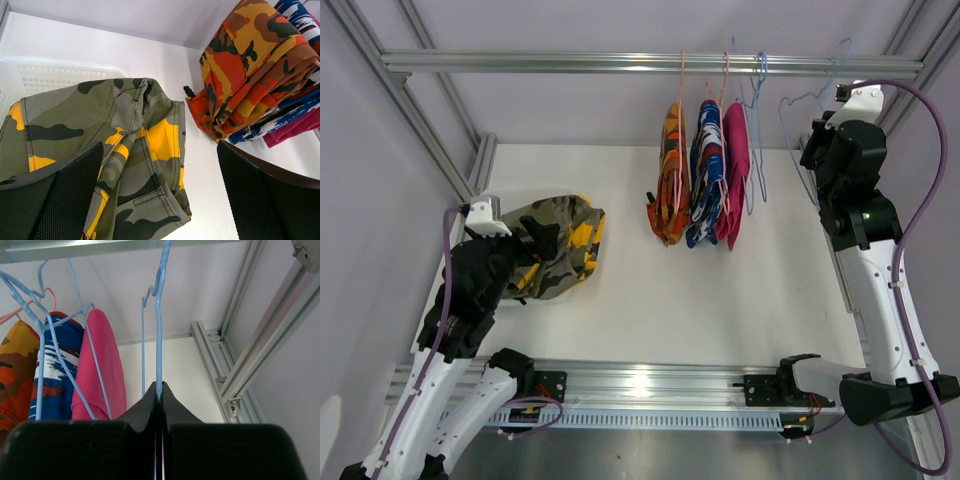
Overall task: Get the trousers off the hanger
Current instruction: Place the hanger at the clothesline.
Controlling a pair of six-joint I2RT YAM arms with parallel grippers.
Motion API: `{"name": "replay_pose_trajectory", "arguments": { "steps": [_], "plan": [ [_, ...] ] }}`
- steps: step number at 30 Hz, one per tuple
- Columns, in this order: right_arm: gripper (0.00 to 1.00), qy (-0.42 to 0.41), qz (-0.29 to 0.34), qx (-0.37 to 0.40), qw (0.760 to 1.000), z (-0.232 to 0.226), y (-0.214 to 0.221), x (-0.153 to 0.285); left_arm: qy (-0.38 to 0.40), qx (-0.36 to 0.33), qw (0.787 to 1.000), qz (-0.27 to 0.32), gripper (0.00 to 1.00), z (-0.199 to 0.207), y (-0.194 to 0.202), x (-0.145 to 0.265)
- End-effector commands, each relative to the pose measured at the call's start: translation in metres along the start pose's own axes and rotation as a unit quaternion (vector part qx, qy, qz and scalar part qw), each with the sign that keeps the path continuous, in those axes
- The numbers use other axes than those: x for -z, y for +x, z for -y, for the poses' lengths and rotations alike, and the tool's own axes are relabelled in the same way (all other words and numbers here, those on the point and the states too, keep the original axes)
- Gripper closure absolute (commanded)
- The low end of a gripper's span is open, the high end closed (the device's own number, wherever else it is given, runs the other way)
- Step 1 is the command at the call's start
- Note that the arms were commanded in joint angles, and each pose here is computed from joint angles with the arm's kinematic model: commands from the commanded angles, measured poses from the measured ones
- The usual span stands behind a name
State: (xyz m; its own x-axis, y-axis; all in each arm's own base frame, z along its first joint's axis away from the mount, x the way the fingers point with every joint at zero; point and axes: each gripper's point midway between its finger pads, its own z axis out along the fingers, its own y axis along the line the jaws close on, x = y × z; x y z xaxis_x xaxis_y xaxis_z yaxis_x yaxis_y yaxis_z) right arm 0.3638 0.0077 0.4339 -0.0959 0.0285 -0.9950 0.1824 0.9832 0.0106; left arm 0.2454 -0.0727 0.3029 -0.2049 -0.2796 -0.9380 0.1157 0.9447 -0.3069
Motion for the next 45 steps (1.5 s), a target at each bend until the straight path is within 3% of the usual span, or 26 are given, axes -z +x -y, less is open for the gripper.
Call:
{"name": "replay_pose_trajectory", "arguments": {
  "steps": [1, 20, 38, 45],
  "plan": [
    [1.0, -0.029, 0.048, -0.007, 0.998, -0.009, -0.033, -0.013, 0.018, -0.007, 1.0, 0.014, 0.01, 0.006, -0.005, 0.002],
    [1.0, -0.042, 0.03, -0.005, 0.999, -0.015, -0.023, -0.063, 0.042, -0.001, 0.999, 0.017, 0.01, 0.015, -0.009, 0.008],
    [1.0, -0.04, -0.007, -0.001, 0.999, -0.01, 0.007, -0.052, 0.053, 0.004, 0.998, 0.026, 0.01, 0.018, -0.014, 0.014],
    [1.0, -0.041, -0.062, -0.005, 0.997, -0.012, 0.014, -0.05, 0.054, 0.004, 0.998, 0.025, 0.01, 0.018, -0.013, 0.014]
  ]
}}
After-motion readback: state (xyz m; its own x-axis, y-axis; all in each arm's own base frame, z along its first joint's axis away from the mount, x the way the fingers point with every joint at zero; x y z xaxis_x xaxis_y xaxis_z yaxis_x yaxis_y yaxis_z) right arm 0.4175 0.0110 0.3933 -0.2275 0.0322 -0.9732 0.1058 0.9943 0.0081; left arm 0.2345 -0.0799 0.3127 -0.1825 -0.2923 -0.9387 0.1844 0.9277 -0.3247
